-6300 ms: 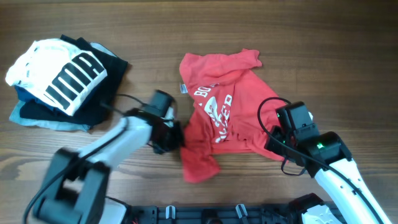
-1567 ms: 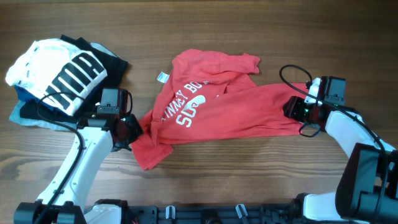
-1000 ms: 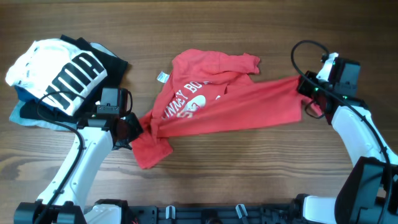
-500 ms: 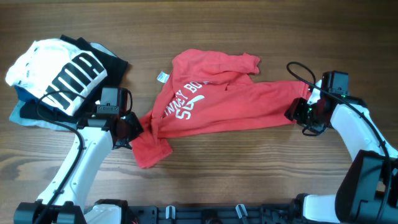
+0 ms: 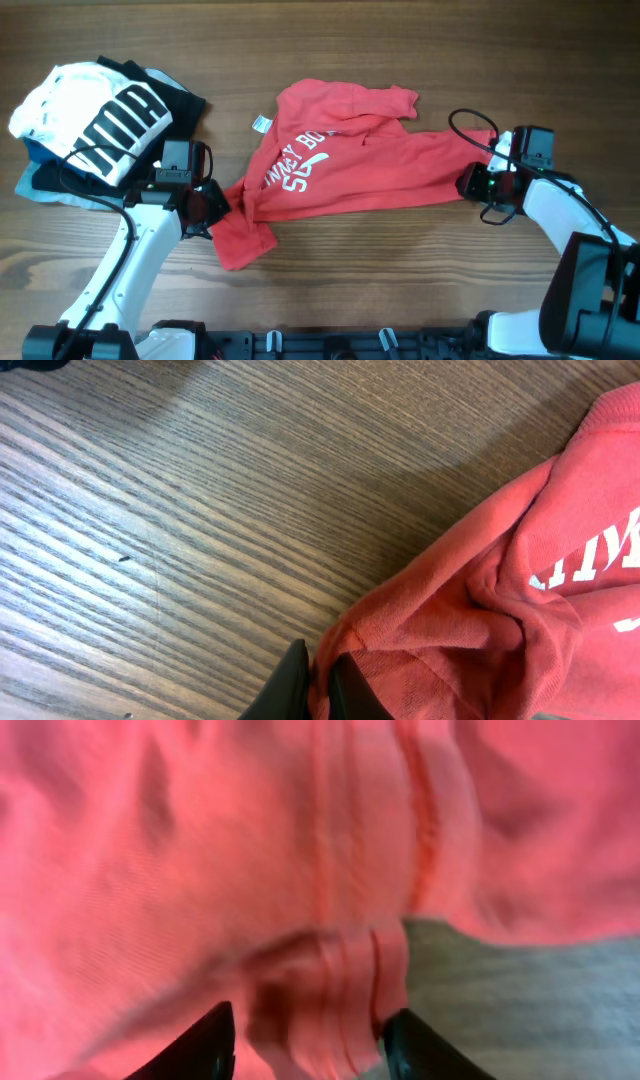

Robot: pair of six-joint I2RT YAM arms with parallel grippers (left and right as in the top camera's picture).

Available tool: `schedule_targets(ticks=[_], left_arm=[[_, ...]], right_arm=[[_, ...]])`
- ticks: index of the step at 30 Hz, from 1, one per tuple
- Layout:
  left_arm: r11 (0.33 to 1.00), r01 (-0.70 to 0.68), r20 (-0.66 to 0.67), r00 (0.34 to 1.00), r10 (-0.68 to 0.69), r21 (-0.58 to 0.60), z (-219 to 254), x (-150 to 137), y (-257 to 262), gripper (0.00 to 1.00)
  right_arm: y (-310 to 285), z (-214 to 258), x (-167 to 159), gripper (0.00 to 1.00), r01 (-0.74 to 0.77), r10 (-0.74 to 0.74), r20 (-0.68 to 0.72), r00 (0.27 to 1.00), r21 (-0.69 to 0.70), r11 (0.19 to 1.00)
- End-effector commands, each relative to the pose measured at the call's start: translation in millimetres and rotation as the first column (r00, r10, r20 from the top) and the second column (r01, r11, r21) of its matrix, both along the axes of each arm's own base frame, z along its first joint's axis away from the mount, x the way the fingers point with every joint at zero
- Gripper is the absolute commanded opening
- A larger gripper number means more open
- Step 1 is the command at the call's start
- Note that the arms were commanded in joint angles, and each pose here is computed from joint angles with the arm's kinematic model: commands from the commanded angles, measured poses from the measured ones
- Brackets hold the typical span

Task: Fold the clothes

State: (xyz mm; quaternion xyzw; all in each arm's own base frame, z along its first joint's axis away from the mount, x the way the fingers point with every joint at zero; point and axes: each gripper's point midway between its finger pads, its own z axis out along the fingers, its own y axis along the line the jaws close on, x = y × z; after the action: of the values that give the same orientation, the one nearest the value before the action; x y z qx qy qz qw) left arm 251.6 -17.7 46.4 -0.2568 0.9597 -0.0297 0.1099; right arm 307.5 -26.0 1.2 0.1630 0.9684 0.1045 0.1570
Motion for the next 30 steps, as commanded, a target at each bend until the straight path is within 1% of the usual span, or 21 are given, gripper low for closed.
schedule_targets(ticks=[1,2,3,4,7,8,9,11,13,14,17,18,19,21,22,23,25,26,30], left_arm=[[1.000,-0.005,0.019,1.000,0.004,0.008,4.3,3.6,3.0,0.08],[1.000,-0.005,0.019,1.000,0.004,0.008,4.3,3.6,3.0,0.08],[1.000,-0.005,0.019,1.000,0.005,0.008,4.3,3.6,3.1,0.08],[1.000,-0.005,0.019,1.000,0.004,0.008,4.4,3.7,3.0,0.08],[1.000,-0.005,0.019,1.000,0.004,0.008,4.3,3.6,3.0,0.08],[1.000,-0.005,0.018,1.000,0.004,0.009,4.3,3.5,3.1,0.08],[1.000,-0.005,0.018,1.000,0.005,0.009,4.3,3.5,3.1,0.08],[1.000,-0.005,0.018,1.000,0.005,0.009,4.3,3.5,3.1,0.08],[1.000,-0.005,0.019,1.000,0.004,0.008,4.3,3.6,3.0,0.08],[1.000,-0.005,0.019,1.000,0.004,0.008,4.3,3.6,3.0,0.08],[1.000,-0.005,0.015,1.000,0.004,0.009,4.1,2.7,3.1,0.08],[1.000,-0.005,0.009,1.000,0.004,0.009,3.8,1.4,3.2,0.08],[1.000,-0.005,0.007,1.000,0.004,0.009,3.7,0.8,3.3,0.08],[1.000,-0.005,0.007,1.000,0.004,0.009,3.7,0.8,3.3,0.08],[1.000,-0.005,0.007,1.000,0.004,0.009,3.7,0.8,3.3,0.08],[1.000,-0.005,0.006,1.000,0.004,0.009,3.6,0.6,3.3,0.08],[1.000,-0.005,0.003,1.000,0.004,0.010,3.5,-0.1,3.3,0.08],[1.000,-0.005,0.003,1.000,0.004,0.010,3.5,-0.1,3.3,0.08],[1.000,-0.005,0.003,1.000,0.004,0.010,3.5,-0.1,3.3,0.08]], right_arm=[[17.2,-12.9,-8.3,0.26,-0.033,0.035,-0.025,0.999,0.083,0.996],[17.2,-12.9,-8.5,0.19,-0.033,0.035,-0.026,0.999,0.083,0.996],[17.3,-13.1,-9.2,0.09,-0.033,0.035,-0.029,0.999,0.083,0.996],[17.5,-13.5,-10.6,0.04,-0.032,0.035,-0.035,0.999,0.084,0.996],[21.1,-18.3,-31.9,0.04,0.003,0.012,-0.132,0.991,0.107,0.994],[22.9,-20.3,-46.6,0.04,0.056,-0.031,-0.206,0.978,0.118,0.991],[25.4,-20.0,-60.1,0.04,0.101,-0.063,-0.272,0.960,0.129,0.987],[32.1,-10.5,-94.5,0.04,0.175,-0.101,-0.429,0.898,0.138,0.975],[36.3,6.9,-115.5,0.04,0.187,-0.096,-0.496,0.863,0.138,0.973],[37.1,17.1,-118.8,0.04,0.188,-0.096,-0.495,0.863,0.138,0.972],[44.3,44.6,-107.8,0.04,0.180,-0.087,-0.409,0.908,0.193,0.965],[40.3,56.7,-97.0,0.04,0.186,-0.116,-0.342,0.932,0.180,0.966],[33.2,58.1,-90.9,0.05,0.189,-0.137,-0.306,0.942,0.145,0.971],[22.8,56.1,-87.3,0.14,0.236,-0.201,-0.296,0.934,0.090,0.967],[21.5,55.2,-86.9,0.20,0.236,-0.203,-0.295,0.934,0.083,0.968],[20.6,54.6,-87.3,0.25,0.237,-0.205,-0.298,0.932,0.078,0.968],[15.4,53.3,-87.3,0.27,0.241,-0.217,-0.295,0.931,0.048,0.969],[12.0,52.6,-87.4,0.31,0.254,-0.235,-0.294,0.927,0.029,0.967],[9.9,51.9,-91.5,0.31,0.263,-0.247,-0.308,0.919,0.011,0.965]])
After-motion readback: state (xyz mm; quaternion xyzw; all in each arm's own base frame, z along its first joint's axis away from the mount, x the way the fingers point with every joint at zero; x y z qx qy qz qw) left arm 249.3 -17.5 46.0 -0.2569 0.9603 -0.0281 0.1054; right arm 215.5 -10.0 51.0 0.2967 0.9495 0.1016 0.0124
